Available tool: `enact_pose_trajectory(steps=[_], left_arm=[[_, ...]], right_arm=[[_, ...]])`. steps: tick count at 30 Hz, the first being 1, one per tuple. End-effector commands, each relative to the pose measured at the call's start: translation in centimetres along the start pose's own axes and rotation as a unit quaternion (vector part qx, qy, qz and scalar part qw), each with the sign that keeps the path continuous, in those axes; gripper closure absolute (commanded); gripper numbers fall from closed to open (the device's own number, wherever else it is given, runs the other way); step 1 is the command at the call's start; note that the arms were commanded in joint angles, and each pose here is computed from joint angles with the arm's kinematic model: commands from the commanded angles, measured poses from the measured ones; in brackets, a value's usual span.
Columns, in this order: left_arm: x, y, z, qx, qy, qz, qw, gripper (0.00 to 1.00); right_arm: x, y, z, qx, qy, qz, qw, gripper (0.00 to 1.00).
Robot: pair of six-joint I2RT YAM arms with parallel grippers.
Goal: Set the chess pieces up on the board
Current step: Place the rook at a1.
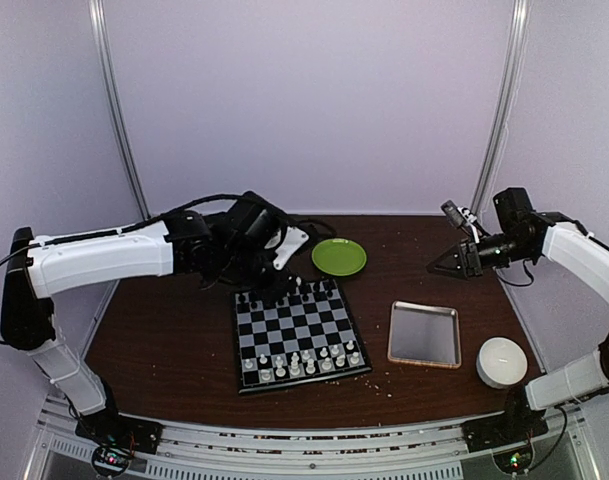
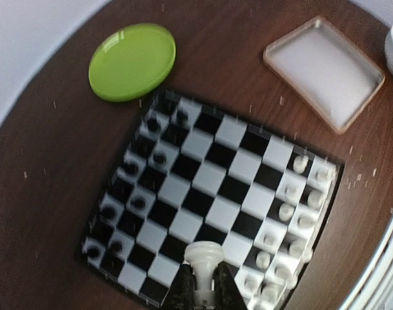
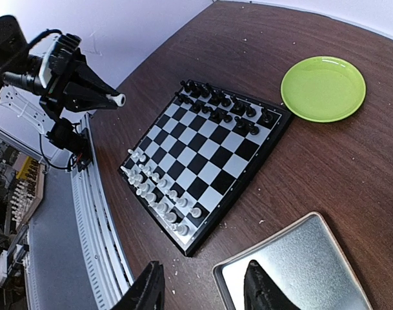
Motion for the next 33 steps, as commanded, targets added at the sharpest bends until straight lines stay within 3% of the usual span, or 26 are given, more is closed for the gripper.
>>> enact_pose_trajectory(steps=[1, 7, 12, 24, 33], left_arm=[[2.6, 1.1, 5.7, 0.015, 0.192, 0.051, 0.98, 0.98], [3.1, 0.5, 10.5, 0.035, 0.328, 0.117, 0.937, 0.96], [2.5, 0.1, 13.1, 0.06, 0.375, 0.143, 0.914, 0.96], [-0.9, -0.3, 13.5, 0.062, 0.399, 0.107, 0.908, 0.96], [-2.4, -0.7, 13.4, 0.071, 0.385, 0.072, 0.917, 0.94]], right_arm=[[0.1, -0.4, 0.3, 0.057, 0.01, 0.027, 0.998, 0.58], [-0.5, -1.0, 1.0, 0.049, 0.029, 0.012, 0.998, 0.59], [-0.7, -1.2, 1.1, 0.046, 0.035, 0.005, 0.998, 0.59], [-0.9, -1.3, 1.4, 0.045, 0.045, -0.006, 0.998, 0.59], [-1.1, -1.3, 1.6, 0.041, 0.05, -0.014, 0.998, 0.59]])
Point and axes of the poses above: each gripper's point midway between its finger pads, its own x axis back along the fingers, its own y axis along the line the jaws close on, z = x × y, the point moved 8 cm from there along x, back along the fingers, and after that the axes turned 8 degrees about x, right-handed, at the moved point
